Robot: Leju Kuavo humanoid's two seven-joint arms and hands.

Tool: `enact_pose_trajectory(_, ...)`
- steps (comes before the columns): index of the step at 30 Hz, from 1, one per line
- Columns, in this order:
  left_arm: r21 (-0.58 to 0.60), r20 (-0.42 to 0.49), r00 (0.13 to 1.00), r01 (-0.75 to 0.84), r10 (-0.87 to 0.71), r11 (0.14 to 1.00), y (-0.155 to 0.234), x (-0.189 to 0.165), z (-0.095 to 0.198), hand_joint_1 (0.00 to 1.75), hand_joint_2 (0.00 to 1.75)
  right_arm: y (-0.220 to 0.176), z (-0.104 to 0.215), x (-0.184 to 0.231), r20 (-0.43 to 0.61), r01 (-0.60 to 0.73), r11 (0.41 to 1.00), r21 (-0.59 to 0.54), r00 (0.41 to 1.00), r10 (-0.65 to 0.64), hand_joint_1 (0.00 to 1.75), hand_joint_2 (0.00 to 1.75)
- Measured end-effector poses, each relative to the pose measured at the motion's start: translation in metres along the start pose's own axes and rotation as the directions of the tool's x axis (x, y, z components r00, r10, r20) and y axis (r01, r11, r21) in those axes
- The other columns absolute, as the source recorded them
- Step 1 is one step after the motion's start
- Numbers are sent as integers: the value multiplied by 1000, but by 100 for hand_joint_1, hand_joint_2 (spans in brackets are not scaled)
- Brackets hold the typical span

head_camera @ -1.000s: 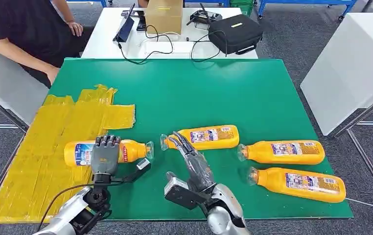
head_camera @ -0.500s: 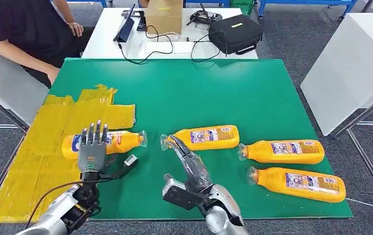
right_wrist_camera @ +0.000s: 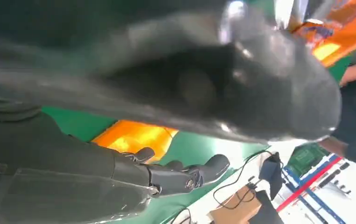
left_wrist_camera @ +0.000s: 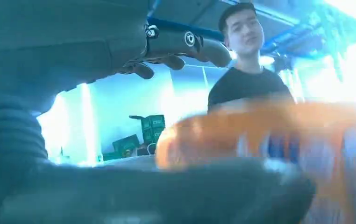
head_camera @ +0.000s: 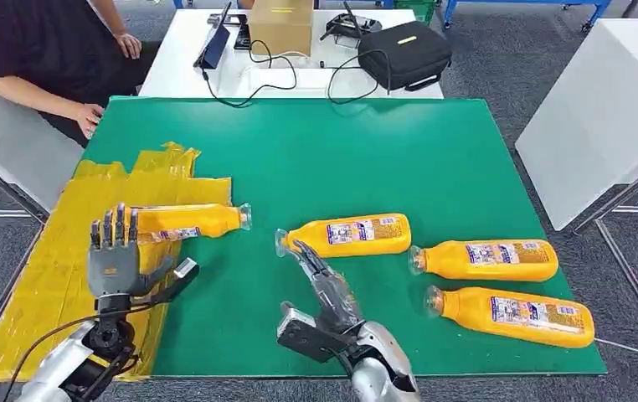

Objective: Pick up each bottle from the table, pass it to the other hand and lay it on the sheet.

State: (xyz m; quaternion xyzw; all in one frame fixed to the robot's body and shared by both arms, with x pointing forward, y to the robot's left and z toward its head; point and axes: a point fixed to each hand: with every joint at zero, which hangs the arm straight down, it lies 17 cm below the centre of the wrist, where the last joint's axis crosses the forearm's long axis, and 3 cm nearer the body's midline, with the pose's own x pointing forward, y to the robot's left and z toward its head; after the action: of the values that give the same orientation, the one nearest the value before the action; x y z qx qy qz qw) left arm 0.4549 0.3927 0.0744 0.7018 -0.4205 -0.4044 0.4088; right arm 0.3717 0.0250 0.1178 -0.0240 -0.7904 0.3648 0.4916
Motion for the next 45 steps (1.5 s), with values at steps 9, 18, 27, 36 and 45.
enact_pose_trajectory(9,-131,330,40,-987,943,88,145,89,9,0,0,-29,25,-23,-99,-28,995,-94,995,19,0,0)
enact_pose_trajectory(18,-514,58,-513,-751,856,-415,170,139,91,0,0,-97,60,-22,-53,-32,944,-328,998,16,0,0)
enact_pose_trajectory(27,-504,31,-512,-749,858,-429,160,139,105,0,0,-122,69,-14,-46,-82,913,-399,997,69,0,0)
enact_pose_trajectory(36,-470,25,-492,-774,870,-425,154,135,101,0,0,-129,70,-9,-37,-95,903,-419,995,88,0,175)
enact_pose_trajectory(45,-424,0,-466,-801,885,-422,152,149,105,0,0,-121,101,-21,-137,-135,945,-298,986,98,0,175)
